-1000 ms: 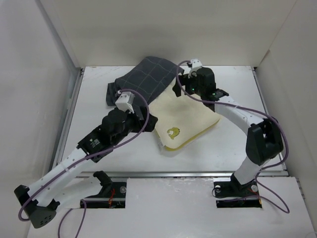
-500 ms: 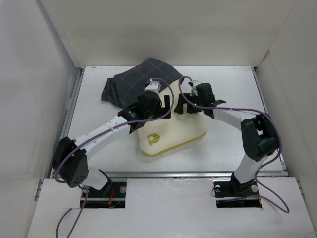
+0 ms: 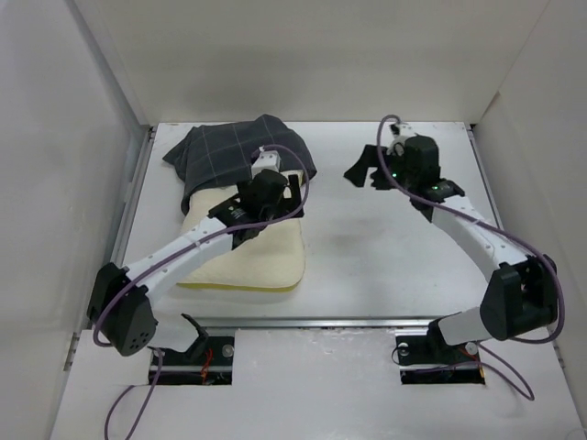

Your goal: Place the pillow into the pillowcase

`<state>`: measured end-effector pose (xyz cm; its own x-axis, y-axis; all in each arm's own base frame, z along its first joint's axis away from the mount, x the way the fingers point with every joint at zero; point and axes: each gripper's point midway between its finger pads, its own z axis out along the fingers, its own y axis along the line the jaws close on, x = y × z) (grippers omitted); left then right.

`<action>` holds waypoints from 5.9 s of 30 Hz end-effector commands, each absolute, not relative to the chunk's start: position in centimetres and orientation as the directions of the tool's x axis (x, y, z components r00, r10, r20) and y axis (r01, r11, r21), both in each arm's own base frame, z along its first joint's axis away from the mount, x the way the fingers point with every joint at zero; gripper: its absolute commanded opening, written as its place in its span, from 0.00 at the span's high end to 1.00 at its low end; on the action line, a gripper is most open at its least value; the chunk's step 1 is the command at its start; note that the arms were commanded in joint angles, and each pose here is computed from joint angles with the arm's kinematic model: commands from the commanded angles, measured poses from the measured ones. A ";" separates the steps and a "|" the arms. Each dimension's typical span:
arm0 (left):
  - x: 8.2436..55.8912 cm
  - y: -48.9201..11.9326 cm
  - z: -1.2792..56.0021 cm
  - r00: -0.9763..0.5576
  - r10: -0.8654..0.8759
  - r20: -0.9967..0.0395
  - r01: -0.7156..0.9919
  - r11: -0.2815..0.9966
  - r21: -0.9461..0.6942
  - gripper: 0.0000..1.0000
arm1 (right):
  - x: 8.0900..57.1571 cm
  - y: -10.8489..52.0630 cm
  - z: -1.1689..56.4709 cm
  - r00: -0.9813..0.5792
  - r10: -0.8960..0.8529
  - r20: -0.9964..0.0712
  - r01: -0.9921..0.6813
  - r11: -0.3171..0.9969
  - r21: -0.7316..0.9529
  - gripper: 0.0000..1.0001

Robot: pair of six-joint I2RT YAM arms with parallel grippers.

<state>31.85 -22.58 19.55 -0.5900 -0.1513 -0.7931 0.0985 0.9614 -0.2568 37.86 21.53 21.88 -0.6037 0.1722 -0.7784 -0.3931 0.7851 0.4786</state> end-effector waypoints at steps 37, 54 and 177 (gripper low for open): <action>35.7 -18.5 18.4 -0.599 -0.104 -0.794 -0.145 0.989 -0.021 1.00 | 56.8 31.5 18.0 -0.305 0.051 -0.951 -0.431 0.883 0.186 0.02; 44.0 -22.4 29.4 -0.305 -0.308 -0.901 -0.171 0.948 -0.266 1.00 | 38.1 35.2 23.5 -0.313 -0.105 -0.944 -0.793 0.577 0.198 1.00; 29.1 -16.5 21.2 -0.395 -0.594 -0.701 0.005 0.762 -0.648 0.00 | 34.4 36.4 18.6 -0.478 -0.517 -0.710 -0.737 0.676 0.004 0.00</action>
